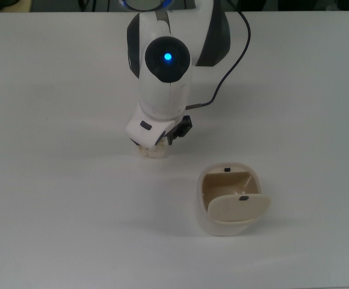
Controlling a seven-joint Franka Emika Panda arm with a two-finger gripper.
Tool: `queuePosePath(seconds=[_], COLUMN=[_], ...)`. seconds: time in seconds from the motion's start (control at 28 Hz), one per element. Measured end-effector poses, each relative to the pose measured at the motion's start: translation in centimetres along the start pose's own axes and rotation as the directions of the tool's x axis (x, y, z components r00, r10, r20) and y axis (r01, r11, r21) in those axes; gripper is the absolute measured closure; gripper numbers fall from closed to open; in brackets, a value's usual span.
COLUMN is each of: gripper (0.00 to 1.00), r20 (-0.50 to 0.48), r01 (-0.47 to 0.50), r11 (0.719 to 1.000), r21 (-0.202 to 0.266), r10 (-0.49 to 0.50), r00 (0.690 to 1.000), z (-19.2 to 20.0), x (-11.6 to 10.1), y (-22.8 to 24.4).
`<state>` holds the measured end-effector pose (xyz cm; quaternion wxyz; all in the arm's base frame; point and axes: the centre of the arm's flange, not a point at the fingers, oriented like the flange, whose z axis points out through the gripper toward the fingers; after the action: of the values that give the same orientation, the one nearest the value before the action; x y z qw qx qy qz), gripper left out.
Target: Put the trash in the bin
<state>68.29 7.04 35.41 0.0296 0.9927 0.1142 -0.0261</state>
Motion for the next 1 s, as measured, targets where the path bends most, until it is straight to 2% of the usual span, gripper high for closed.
queuePosePath(seconds=[0.14,0.25,0.32,0.5,0.64,1.0], gripper=[0.63,0.71,0.81,0.99,0.99,0.99], r20=[-0.020,-0.025,-0.024,-0.018,-0.015,-0.031], r01=[0.004,0.010,0.017,0.038,0.046,0.043], r11=[1.000,1.000,0.999,0.995,0.993,0.993], r21=[-0.011,-0.027,-0.043,-0.090,-0.106,-0.109], r10=[-0.004,-0.011,-0.018,-0.040,-0.048,-0.047], r00=[1.000,1.000,1.000,0.999,0.999,0.998], z=[-0.3,-0.4,-0.4,-0.4,-0.4,-1.4], x=[0.2,0.3,0.3,0.3,0.3,0.3], y=[0.1,0.2,0.4,0.7,0.8,0.9])
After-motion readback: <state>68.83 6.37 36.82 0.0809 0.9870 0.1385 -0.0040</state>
